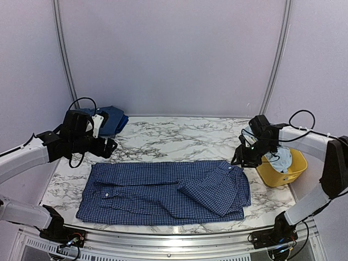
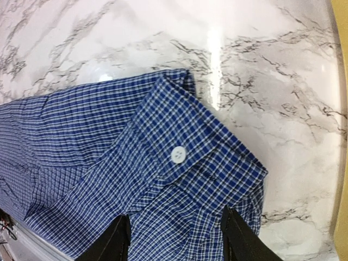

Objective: Fold and stack the mixed laundry pile
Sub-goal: Fold the 1/3-folded T-shirt at the center of the board.

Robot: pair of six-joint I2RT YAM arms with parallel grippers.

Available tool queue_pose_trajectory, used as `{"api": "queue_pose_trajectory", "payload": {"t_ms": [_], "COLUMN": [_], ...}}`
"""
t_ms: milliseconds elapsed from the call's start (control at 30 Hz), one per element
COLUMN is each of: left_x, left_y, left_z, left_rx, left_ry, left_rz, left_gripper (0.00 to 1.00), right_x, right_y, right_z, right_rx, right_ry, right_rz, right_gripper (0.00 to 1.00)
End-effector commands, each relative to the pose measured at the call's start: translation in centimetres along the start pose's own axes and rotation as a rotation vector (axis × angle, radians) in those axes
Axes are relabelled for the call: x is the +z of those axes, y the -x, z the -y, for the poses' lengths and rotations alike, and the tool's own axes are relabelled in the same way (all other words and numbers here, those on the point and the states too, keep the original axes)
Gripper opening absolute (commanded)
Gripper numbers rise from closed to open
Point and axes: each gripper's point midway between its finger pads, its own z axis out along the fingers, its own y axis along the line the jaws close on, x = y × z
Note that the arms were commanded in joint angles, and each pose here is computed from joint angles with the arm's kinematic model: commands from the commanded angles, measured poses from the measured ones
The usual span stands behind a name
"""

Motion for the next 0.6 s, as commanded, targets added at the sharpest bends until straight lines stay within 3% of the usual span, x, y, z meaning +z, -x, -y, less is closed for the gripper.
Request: {"api": "queue_pose_trajectory", "payload": {"t_ms": [0, 100, 433, 500, 567], "left_x": [-0.1, 0.1, 0.7, 0.8, 1.0], "left_y": [1.7, 1.5, 1.5, 1.7, 1.7], "left_z": [0.3, 0.3, 0.2, 0.1, 0.1], "left_rx": [0.017, 0.018, 0.049, 0.054, 0.056], "left_ry": [-0.019, -0.017, -0.005, -0.003, -0.002], "left_rz": [0.037, 0.028, 0.012, 0.012, 0.010], "left_gripper": [0.99, 0.99, 0.99, 0.99, 0.99], "right_x": [-0.1, 0.7, 3.7, 3.7, 3.3], "right_y": [2.1, 1.9, 0.9, 1.3, 2.0], "right_z": [1.9, 2.7, 4.0, 3.5, 2.6], "right_rx": [-0.060, -0.072, -0.063, -0.064, -0.070], "right_ry": [-0.128, -0.165, -0.144, -0.118, -0.081], "right_rz": [0.035, 0.011, -0.070, -0.062, -0.044], "right_gripper": [0.58, 0.62, 0.62, 0.55, 0.39]}}
